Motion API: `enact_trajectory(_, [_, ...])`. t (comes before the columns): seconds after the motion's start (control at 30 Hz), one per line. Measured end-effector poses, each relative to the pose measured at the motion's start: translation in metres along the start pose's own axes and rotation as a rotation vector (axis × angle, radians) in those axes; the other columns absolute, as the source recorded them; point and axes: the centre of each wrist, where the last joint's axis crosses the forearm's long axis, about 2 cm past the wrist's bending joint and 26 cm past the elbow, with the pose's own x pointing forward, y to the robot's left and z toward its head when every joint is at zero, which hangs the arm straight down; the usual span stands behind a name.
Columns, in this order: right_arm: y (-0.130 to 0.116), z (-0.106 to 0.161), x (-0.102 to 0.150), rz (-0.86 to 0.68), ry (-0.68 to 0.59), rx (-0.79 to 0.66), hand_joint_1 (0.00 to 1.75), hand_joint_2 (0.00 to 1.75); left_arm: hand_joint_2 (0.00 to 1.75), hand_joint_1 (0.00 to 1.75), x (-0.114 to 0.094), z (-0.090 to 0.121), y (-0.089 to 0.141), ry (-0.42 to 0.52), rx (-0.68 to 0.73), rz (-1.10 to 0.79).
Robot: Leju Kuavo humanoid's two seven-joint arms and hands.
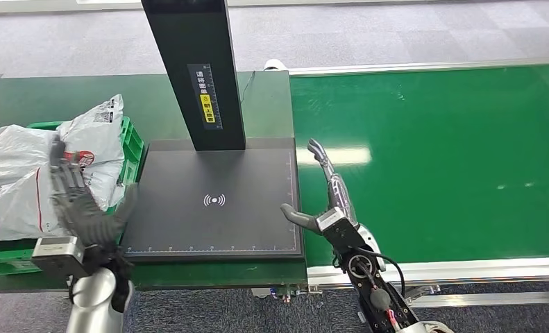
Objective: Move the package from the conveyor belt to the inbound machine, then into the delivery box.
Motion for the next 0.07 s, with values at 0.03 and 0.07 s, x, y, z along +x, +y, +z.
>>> enact_trajectory(0.03, [0.0013, 0.0012, 0.0008, -0.013, 0.015, 0.009, 0.0, 1.75, 1.75, 0.0, -0.001, 0.0077, -0.0102, 0.029, -0.053, 0.06])
enact_trajectory(0.07, [0.0019, 0.0018, 0.0013, -0.02, 0.023, 0.013, 0.0, 1.75, 1.75, 0.0, -0.0015, 0.0118, -0.0154, 0.044, -0.08, 0.09])
